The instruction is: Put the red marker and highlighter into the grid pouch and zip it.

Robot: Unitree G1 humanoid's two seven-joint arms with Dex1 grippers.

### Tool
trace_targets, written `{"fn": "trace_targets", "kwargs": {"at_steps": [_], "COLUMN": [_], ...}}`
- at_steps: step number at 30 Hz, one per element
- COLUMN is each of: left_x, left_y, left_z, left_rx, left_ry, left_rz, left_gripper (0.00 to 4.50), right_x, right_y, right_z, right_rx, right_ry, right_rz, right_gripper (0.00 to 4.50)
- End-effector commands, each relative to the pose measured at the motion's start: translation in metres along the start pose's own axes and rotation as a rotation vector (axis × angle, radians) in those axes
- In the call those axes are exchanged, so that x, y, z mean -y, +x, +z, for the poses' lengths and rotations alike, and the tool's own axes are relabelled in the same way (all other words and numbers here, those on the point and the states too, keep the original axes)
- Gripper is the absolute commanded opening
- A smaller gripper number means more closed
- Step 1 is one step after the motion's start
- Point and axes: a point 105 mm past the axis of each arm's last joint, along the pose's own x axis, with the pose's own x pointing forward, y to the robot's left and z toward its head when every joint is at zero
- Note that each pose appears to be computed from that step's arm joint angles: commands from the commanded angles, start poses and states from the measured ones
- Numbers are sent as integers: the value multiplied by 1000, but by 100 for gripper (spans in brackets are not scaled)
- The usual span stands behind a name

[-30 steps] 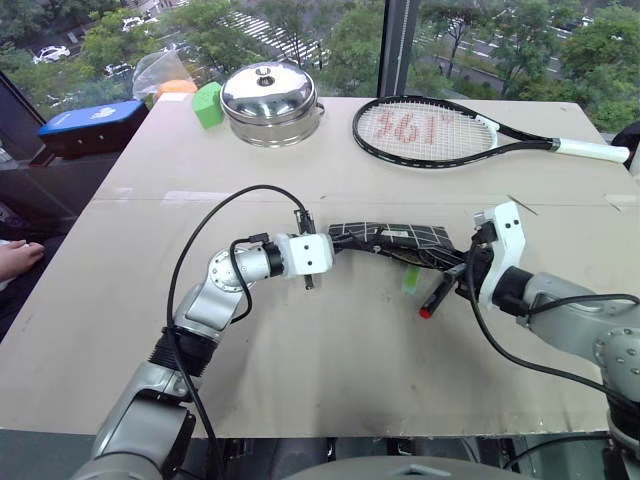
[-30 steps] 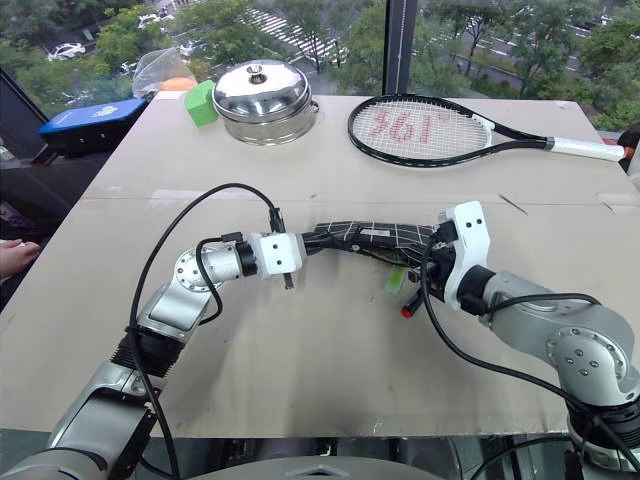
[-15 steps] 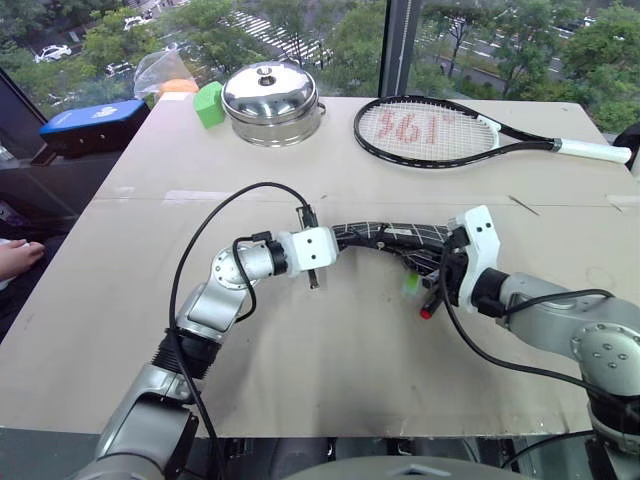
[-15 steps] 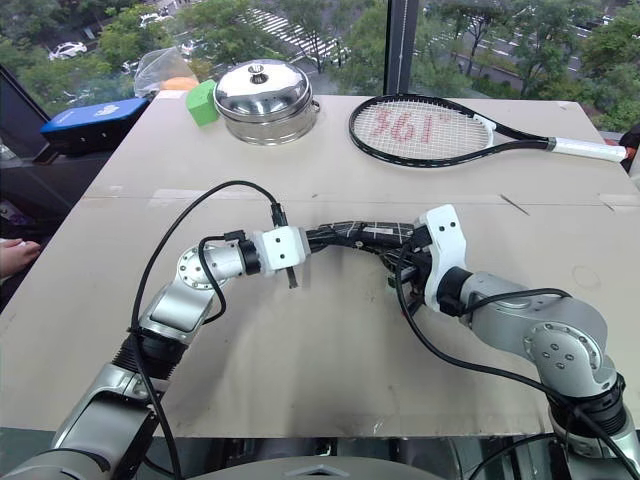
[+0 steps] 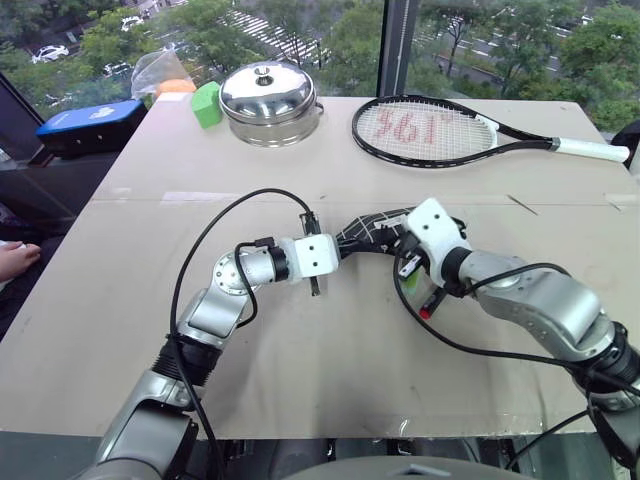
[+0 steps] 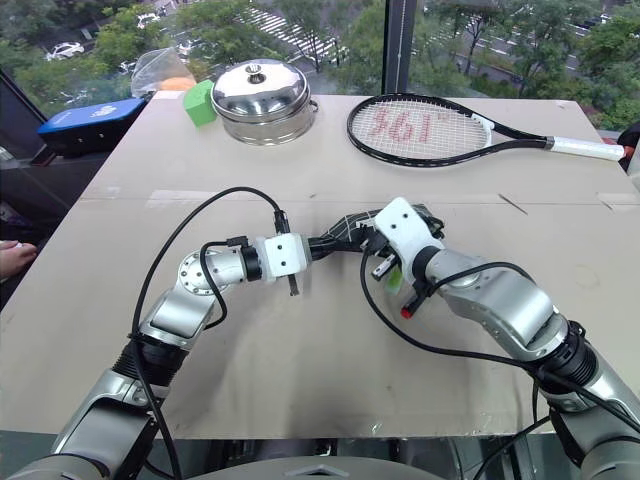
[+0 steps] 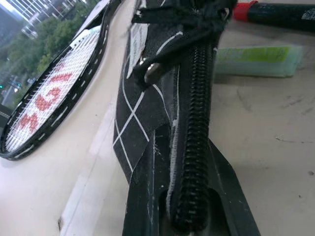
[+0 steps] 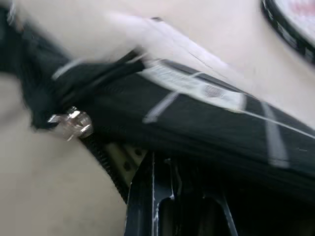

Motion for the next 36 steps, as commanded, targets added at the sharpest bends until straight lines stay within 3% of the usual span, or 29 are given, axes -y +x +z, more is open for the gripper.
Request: {"fn": "trace_targets", "kwargs": {"at_steps": [1,5,6,7,15,25,31,34,36], "left_x": [-8,-8,-8,-8,-11,-14,-25,-28,-30], "left_y": [1,1,1,1,3,9,-1,-5,-6], "left_z": [15,11,11,10,2,3,-8,-11,-13], "left_rx": [24,1,-2,-4,-39,-38,-69,-77,-82], "left_ry": [62,81,80,78,50,10,-23,-31,-33], "left_rz": [18,15,16,18,31,34,67,76,80], "left_gripper": [0,0,0,0,0,0,0,0,0], "right_x": [-8,-3,0,2,15,32,40,33,39], "right_y": [13,21,23,24,22,3,-44,-63,-72], "right_z": [15,11,14,16,20,12,30,32,24], "right_rx": [103,95,103,107,114,51,163,171,92], "right_ry": [-458,-616,-635,-656,-735,-700,-136,48,125], "right_rz": [59,78,67,62,13,-13,-26,-17,-96], "right_gripper": [3,3,62,89,444,444,444,444,444]}}
